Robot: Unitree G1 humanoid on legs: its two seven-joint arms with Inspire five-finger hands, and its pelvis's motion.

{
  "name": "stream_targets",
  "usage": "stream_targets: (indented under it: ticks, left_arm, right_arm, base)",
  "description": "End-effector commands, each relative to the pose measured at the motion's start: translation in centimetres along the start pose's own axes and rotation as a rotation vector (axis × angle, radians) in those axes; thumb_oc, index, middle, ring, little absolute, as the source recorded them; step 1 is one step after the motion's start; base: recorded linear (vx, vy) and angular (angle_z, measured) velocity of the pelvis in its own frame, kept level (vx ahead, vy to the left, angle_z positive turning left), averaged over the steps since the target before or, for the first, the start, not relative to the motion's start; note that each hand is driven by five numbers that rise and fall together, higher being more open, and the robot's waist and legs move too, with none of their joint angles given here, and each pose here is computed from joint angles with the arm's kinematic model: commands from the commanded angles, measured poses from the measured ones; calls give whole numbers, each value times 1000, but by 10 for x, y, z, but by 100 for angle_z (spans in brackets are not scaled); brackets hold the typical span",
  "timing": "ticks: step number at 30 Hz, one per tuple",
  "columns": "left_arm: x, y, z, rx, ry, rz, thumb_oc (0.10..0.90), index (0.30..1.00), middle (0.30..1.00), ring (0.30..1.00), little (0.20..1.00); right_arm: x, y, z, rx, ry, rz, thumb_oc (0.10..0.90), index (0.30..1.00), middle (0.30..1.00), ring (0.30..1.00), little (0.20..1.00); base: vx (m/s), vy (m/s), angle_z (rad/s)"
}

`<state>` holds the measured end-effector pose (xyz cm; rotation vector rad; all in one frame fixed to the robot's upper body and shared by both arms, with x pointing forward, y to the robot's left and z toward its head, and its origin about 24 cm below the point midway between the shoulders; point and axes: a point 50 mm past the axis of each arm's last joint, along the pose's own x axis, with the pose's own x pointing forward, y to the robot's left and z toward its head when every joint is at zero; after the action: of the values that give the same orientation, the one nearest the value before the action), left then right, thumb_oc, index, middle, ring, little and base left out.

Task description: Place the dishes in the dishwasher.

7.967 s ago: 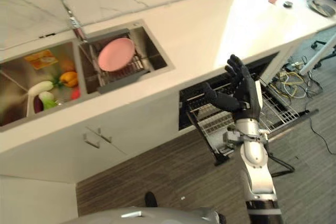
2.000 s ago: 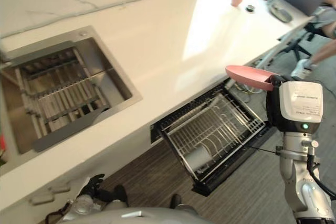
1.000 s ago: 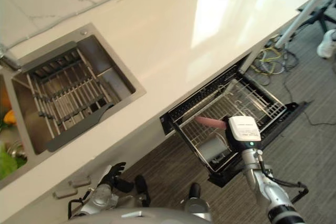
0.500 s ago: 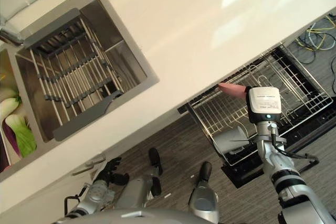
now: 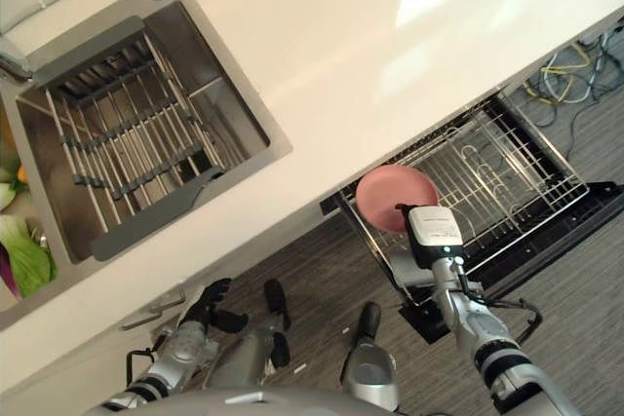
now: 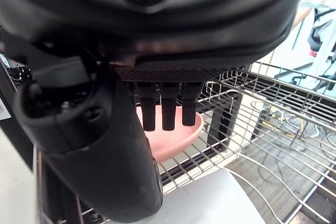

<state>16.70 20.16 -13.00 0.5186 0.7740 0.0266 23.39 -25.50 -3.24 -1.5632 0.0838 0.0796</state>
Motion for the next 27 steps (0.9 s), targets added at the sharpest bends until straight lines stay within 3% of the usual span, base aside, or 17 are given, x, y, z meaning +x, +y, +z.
stream_targets:
  ticks: [1, 10, 12, 14, 18, 19, 20, 22, 24, 27]
  left_arm:
    - [-7, 5, -29, 64, 105, -2, 800, 900, 900, 900, 900]
    - [-13, 5, -48, 83, 198, 0, 800, 900, 900, 900, 900]
    - [-14, -1, -48, 65, 204, -13, 800, 900, 900, 900, 900]
    - [-14, -1, -48, 67, 203, -15, 800, 900, 900, 900, 900]
    - [-16, -11, -47, 29, 219, -33, 800, 900, 900, 900, 900]
    - [-17, -11, -49, 26, 229, -35, 800, 900, 900, 900, 900]
    - [-19, -11, -53, 23, 249, -39, 800, 900, 900, 900, 900]
    - [-19, -11, -53, 22, 249, -38, 800, 900, 900, 900, 900]
    - [-19, -9, -56, 19, 262, -38, 800, 900, 900, 900, 900]
    - [-20, -4, -61, 28, 279, -29, 800, 900, 900, 900, 900]
  right_arm:
    - [-9, -22, -25, 17, 39, -63, 800, 900, 900, 900, 900]
    - [-36, -85, -66, 181, 247, -431, 800, 900, 900, 900, 900]
    - [-58, -92, -89, 225, 413, -551, 800, 900, 900, 900, 900]
    - [-59, -92, -90, 225, 416, -551, 800, 900, 900, 900, 900]
    - [-114, -40, -128, 580, 919, -676, 800, 900, 900, 900, 900]
    - [-127, -23, -133, 655, 1031, -663, 400, 300, 300, 300, 300]
    - [-147, 12, -133, 797, 1228, -643, 400, 300, 300, 300, 300]
    - [-146, 12, -134, 799, 1227, -644, 400, 300, 300, 300, 300]
    - [-162, 54, -122, 932, 1390, -485, 400, 300, 300, 300, 300]
    - [-161, 78, -104, 1014, 1426, -326, 400, 300, 300, 300, 300]
  base:
    - [31, -22, 0]
    - [61, -24, -29]
    - [41, -19, -30]
    - [12, -10, -16]
    - [11, -6, -9]
    - [0, 0, 0]
    - [0, 0, 0]
    - [-1, 0, 3]
    - [-10, 2, 5]
    - [-5, 9, 19]
